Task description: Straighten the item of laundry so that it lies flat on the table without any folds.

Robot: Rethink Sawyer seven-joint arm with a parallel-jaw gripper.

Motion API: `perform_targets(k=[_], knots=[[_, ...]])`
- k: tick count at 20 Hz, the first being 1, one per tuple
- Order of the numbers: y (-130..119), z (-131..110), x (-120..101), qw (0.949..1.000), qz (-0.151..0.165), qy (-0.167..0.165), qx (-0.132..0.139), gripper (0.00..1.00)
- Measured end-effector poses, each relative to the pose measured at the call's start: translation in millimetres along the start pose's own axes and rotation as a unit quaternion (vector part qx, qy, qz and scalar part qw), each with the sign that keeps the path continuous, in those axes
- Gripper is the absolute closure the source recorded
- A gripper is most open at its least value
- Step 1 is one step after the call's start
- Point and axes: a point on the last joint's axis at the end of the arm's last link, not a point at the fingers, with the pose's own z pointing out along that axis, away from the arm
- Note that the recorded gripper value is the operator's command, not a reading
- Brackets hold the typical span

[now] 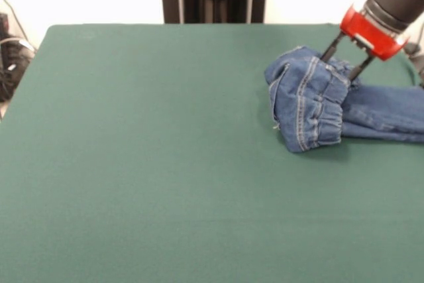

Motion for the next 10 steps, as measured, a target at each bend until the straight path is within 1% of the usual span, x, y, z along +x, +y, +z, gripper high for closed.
perform_targets(k=[4,10], knots=[[2.1,7.9,2.6,1.0,-0.002,0.003,0.004,0.0],[5.0,18.0,10.2,0.9998,0.002,0.017,0.009,0.0]])
